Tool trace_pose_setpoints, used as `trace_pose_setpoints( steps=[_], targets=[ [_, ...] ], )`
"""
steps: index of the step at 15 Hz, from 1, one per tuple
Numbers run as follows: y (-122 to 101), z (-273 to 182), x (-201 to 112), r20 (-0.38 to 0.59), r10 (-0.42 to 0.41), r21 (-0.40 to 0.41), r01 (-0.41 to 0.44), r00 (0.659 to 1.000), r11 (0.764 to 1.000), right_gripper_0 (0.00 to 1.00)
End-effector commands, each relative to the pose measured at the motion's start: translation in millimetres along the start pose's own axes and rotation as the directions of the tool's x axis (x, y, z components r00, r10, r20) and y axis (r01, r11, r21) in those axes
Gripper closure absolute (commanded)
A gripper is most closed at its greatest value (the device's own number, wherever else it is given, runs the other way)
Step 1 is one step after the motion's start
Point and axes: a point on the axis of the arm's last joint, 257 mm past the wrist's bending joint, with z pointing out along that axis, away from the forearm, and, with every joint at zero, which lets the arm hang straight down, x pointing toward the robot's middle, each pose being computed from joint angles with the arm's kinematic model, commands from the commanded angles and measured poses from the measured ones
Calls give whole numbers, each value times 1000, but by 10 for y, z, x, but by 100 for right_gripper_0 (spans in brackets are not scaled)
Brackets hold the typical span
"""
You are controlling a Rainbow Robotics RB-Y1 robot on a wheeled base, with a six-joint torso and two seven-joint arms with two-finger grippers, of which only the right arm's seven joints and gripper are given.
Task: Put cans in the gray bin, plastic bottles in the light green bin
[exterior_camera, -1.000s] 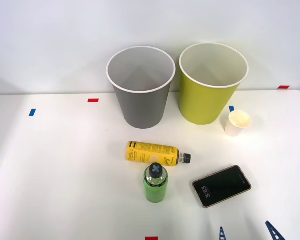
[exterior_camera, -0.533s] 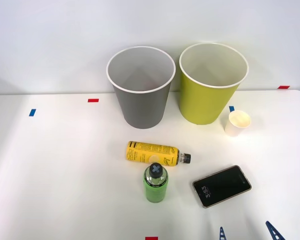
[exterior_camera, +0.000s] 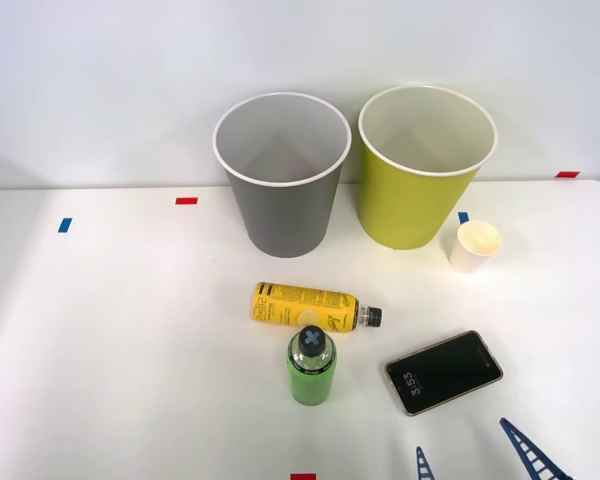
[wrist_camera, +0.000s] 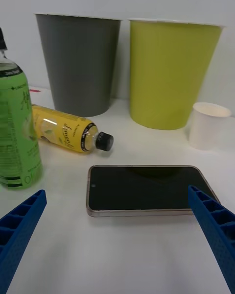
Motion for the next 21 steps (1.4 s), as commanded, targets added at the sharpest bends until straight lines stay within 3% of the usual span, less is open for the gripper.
trace_pose_setpoints(
  steps=[1, 6, 12, 21],
  targets=[
    [185, 71, -125, 36, 52, -124, -48, 998, 991, 0],
    [492, 260, -309, 105, 64, -252, -36, 992, 967, 0],
    [679, 385, -367, 131, 46, -309, -4, 990, 951, 0],
    [901, 1010, -494, 142, 43, -371, 12, 989, 929, 0]
  ],
)
